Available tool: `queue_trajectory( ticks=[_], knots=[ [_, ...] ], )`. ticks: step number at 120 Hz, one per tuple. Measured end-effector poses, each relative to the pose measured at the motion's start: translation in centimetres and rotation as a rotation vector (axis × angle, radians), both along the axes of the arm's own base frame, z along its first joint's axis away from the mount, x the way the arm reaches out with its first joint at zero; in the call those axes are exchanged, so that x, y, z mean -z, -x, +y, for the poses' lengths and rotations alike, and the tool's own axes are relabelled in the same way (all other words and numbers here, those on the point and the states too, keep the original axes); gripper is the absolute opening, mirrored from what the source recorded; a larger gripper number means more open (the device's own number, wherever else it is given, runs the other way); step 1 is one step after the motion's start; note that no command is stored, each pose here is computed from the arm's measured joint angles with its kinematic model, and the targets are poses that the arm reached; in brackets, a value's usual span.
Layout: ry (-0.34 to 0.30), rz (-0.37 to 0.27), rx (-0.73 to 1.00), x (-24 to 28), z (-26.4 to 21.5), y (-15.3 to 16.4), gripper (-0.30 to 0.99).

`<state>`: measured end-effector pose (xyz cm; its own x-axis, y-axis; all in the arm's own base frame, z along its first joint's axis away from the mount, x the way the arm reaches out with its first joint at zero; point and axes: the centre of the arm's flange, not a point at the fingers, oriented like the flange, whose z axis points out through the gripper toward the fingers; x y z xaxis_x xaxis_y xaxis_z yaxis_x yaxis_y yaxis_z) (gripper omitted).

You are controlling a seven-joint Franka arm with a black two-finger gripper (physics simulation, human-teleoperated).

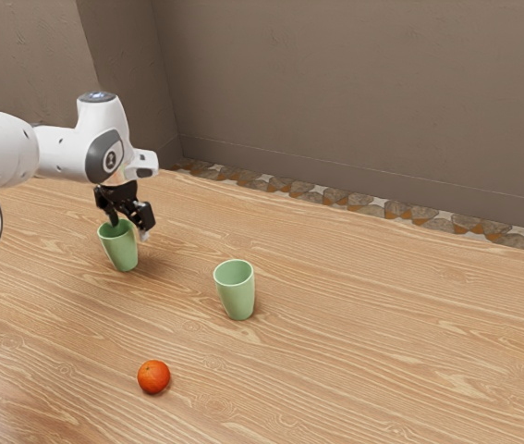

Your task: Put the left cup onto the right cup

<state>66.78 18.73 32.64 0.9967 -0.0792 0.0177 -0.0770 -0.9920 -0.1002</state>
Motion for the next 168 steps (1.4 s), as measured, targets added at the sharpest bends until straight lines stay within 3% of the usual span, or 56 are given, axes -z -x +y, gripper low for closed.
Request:
queue_trajectory(
  ticks=[34,70,99,140,168],
  knots=[
    [0.022,0.008,0.016,1.7,-0.3,0.0,0.65],
    [0.033,0.003,0.025,2.0,-0.4,0.0,0.24],
    [0.028,-0.002,0.03,1.5,0.1,0.1,0.01],
    [0.023,-0.008,0.036,0.9,0.1,0.1,-0.07],
    [0.017,-0.059,0.047,-3.8,-0.8,0.2,-0.08]
  ],
)
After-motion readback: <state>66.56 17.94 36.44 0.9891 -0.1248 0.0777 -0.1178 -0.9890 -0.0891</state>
